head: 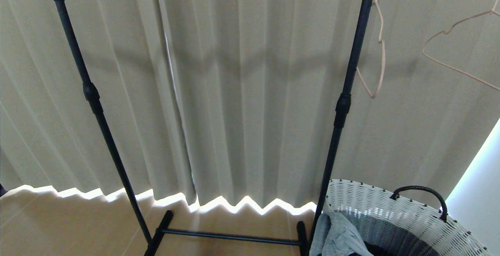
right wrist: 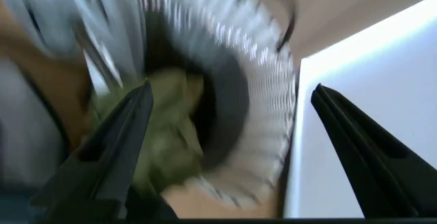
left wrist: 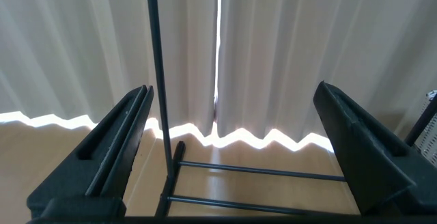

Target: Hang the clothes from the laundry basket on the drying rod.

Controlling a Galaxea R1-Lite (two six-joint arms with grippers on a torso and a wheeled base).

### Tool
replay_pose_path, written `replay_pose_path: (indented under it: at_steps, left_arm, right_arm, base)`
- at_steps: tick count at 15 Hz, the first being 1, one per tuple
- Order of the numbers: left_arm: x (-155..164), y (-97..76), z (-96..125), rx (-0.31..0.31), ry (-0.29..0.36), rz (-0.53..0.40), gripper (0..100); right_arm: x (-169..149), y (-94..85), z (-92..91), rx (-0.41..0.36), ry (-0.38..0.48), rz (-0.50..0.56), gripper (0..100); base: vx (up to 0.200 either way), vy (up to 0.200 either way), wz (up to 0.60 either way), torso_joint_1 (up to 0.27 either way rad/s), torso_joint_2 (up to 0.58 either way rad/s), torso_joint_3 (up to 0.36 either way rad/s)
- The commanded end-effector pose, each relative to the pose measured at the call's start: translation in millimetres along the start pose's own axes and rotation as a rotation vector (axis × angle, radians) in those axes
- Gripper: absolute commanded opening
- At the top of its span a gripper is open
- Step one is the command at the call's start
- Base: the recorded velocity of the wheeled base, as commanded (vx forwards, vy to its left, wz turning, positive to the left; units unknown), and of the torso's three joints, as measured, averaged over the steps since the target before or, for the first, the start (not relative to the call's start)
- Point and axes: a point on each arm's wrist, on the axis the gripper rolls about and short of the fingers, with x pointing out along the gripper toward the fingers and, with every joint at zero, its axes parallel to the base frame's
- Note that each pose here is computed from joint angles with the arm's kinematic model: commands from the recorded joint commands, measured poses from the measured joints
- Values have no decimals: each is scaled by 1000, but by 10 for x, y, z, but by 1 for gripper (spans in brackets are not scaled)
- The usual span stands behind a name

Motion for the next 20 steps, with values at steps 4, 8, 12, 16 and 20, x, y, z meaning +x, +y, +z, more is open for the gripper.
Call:
replay_pose_path:
  at_steps: [4, 8, 12, 16, 20]
  left_arm:
    - [0, 0, 0, 0, 0, 0, 100]
    - [0, 0, 0, 0, 0, 0, 100]
    - [0, 0, 0, 0, 0, 2, 100]
    - [0, 0, 0, -2, 0, 2, 100]
    - [0, 0, 0, 0, 0, 2, 100]
  right_arm:
    - [466, 118, 102, -224, 308, 257, 100]
    - [613, 179, 122, -254, 384, 342, 100]
    - [991, 235, 220, -258, 431, 356, 100]
    - [1173, 224, 255, -242, 449, 326, 100]
    - [1238, 189, 265, -221, 444, 285, 100]
  base:
    - [0, 0, 0, 0, 0, 0]
    - [0, 0, 0, 0, 0, 0]
    - [0, 0, 0, 0, 0, 0]
    - [0, 0, 0, 0, 0, 0]
    - [0, 0, 0, 0, 0, 0]
